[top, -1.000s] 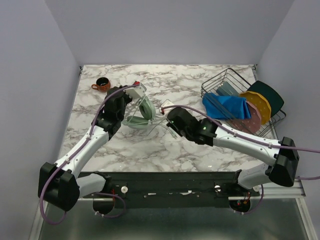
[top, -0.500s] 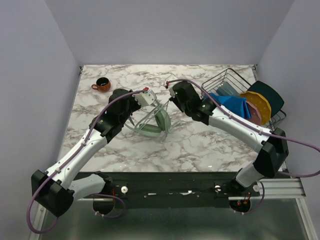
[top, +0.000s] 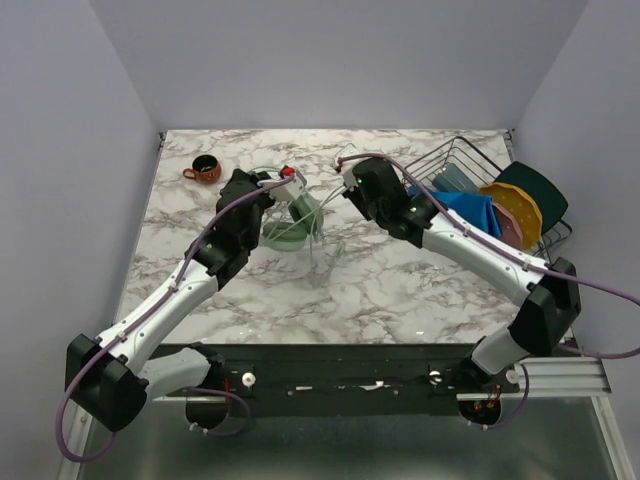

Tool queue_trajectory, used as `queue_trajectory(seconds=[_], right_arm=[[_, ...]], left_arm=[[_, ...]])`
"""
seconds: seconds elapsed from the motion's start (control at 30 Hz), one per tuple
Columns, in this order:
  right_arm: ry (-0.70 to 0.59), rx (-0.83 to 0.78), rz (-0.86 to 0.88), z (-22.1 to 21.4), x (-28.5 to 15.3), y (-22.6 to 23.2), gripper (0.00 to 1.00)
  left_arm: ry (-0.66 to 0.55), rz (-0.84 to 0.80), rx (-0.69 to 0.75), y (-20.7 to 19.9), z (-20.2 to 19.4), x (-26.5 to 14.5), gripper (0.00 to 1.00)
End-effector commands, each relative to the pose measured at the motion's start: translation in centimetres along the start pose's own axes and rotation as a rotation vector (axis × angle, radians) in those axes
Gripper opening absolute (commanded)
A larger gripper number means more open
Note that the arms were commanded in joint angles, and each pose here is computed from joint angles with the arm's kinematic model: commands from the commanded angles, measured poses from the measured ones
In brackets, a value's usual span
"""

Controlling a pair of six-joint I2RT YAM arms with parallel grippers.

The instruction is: Wrap the headphones

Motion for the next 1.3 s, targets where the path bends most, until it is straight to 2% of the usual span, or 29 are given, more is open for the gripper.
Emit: queue_trajectory(seconds=[0.0,0.07,0.27,0.43,0.67,0.8,0.9,1.03,1.13,1.17,1.23,1.27], right_arm=[[0.061,-0.053,0.127,-1.5,-3.9,-1.7,0.01],[0.093,-0.044,0.134,-2.0,-4.5,-1.7,0.01],[0.242,-0.090,-0.022,-4.5,-4.8,-3.6,0.01],[0.322,-0.146,-0.106,-5.7,-3.8,-4.2,0.01],[0.346,-0.210,-0.230,-6.1,-2.5,-5.3,0.01],[0.318,-0.156,-0.147,-5.6,-2.3,-4.3,0.01],[0.310,-0.176,-0.217,-5.2,-2.3,-5.1,0.01],[0.333,-0.176,-0.208,-4.9,-2.8,-5.2,0.01],[0.288,-0.187,-0.217,-4.1,-2.6,-5.5,0.01],[0.259,-0.183,-0.217,-3.6,-2.4,-5.4,0.01],[0.228,-0.189,-0.232,-2.8,-2.0,-5.8,0.01],[0.198,-0.194,-0.241,-2.0,-1.7,-6.1,0.01]], left_arm=[[0.109,0.193,0.088,4.0,-0.6,-0.2,0.00],[0.119,0.232,0.103,4.7,-0.4,-0.2,0.00],[0.134,0.375,0.232,5.8,-0.5,-0.6,0.00],[0.125,0.394,0.244,6.1,-0.3,-0.9,0.00],[0.113,0.454,0.293,6.5,-0.4,-1.8,0.00],[0.102,0.514,0.311,7.3,-0.3,-2.5,0.00],[0.094,0.530,0.324,7.7,-0.2,-2.8,0.00],[0.091,0.569,0.326,8.3,-0.1,-3.3,0.00],[0.079,0.491,0.255,7.8,-0.2,-2.8,0.00],[0.086,0.409,0.271,7.2,-0.2,-2.4,0.00],[0.059,0.318,0.189,5.9,-0.1,-1.8,0.00],[0.068,0.224,0.218,4.5,-0.3,-1.4,0.00]])
Point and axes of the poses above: each gripper's point midway between its finger pads, its own x axis out along the fingers, its own y axis along the line the jaws close on, z = x × y, the point moved 5 cm from there along -x, back along the fingers, and after that the axes turned 12 degrees about x, right-handed, at the moved point
